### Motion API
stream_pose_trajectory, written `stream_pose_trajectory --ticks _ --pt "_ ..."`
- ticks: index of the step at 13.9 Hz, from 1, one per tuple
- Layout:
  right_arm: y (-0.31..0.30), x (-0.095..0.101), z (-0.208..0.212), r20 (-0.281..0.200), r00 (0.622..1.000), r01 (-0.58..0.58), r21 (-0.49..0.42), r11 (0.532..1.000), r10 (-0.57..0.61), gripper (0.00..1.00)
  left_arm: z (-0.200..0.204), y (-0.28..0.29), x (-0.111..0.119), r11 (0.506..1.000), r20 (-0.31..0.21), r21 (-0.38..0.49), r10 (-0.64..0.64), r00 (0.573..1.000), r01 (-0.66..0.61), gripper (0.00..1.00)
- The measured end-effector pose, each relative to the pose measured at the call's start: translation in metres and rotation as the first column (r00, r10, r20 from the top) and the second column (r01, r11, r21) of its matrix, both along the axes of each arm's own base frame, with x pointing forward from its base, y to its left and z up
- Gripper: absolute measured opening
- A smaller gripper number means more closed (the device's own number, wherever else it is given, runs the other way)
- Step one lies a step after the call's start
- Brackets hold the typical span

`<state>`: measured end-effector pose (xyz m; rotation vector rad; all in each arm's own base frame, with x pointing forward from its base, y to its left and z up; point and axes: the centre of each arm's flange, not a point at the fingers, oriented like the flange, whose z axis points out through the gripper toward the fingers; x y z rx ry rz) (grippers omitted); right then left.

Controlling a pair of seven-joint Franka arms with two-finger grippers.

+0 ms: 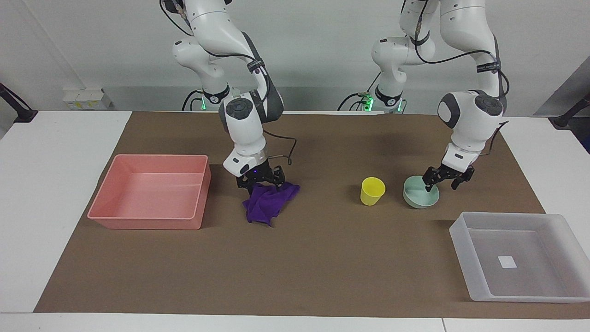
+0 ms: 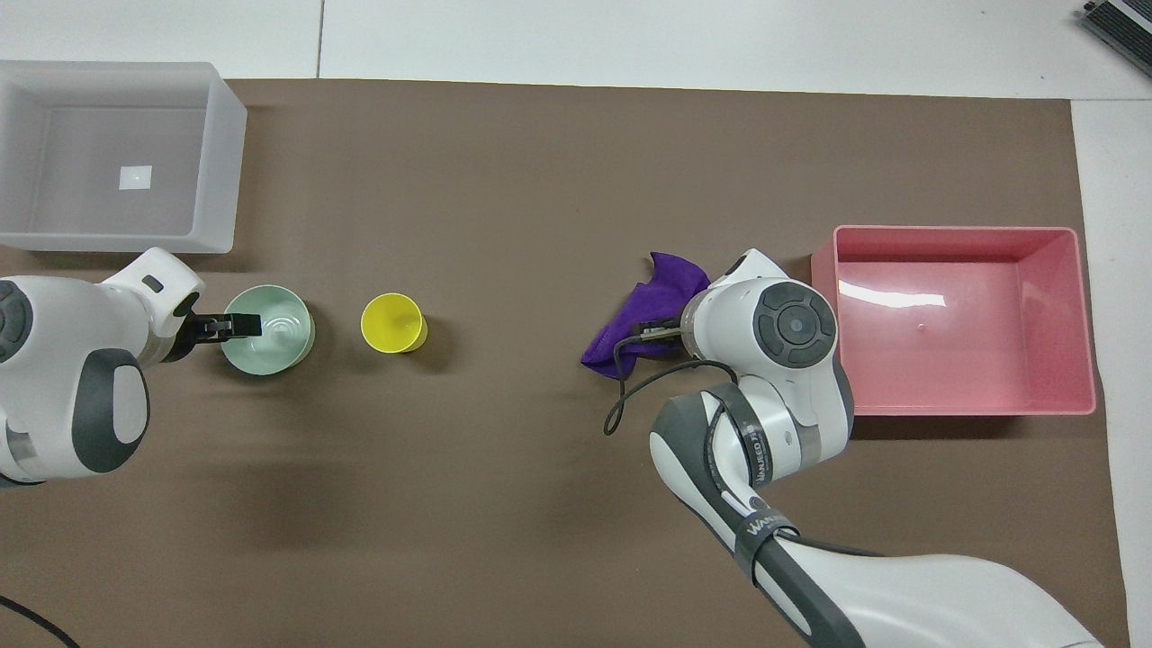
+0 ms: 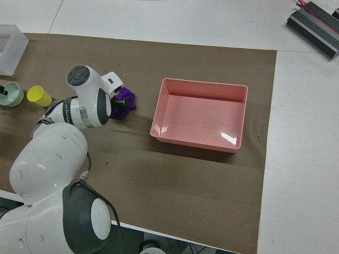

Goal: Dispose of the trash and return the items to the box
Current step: 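Grasp the green bowl with the left gripper while the right gripper grasps the cloth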

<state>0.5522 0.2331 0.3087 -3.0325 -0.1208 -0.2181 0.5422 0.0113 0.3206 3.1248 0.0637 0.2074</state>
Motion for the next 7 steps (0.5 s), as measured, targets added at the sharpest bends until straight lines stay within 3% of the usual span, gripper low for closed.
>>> stream_pose_trajectory --ticks 2,3,5,6,7 --pt "0.0001 -0.0004 -0.0011 -0.003 1.000 0.009 0.003 1.000 -0.009 0.52 -0.0055 0.0013 -0.0013 1.000 -0.011 0.000 0.002 1.000 -0.002 0.99" --pt "0.0002 -0.0004 -0.0010 -0.003 1.000 0.016 0.005 1.000 -0.016 0.43 -0.0072 0.0014 -0.0018 1.000 -0.014 0.000 0.003 1.000 -0.003 0.92" --pt "0.0002 -0.0003 -0.0010 -0.005 1.000 0.030 0.007 1.000 -0.030 0.19 -0.0075 0.0014 -0.0018 1.000 -0.014 0.000 0.003 1.000 -0.003 0.68" --pt "0.0003 -0.0002 -0.0007 -0.005 0.999 0.037 0.009 0.999 -0.037 0.11 -0.0074 0.0014 -0.0017 1.000 -0.013 0.000 0.003 1.000 -0.003 0.55" --pt "0.0003 -0.0001 0.0003 -0.006 0.999 0.053 0.012 0.999 -0.053 0.10 -0.0071 0.0014 -0.0015 1.000 -0.012 0.000 0.003 1.000 -0.003 0.41"
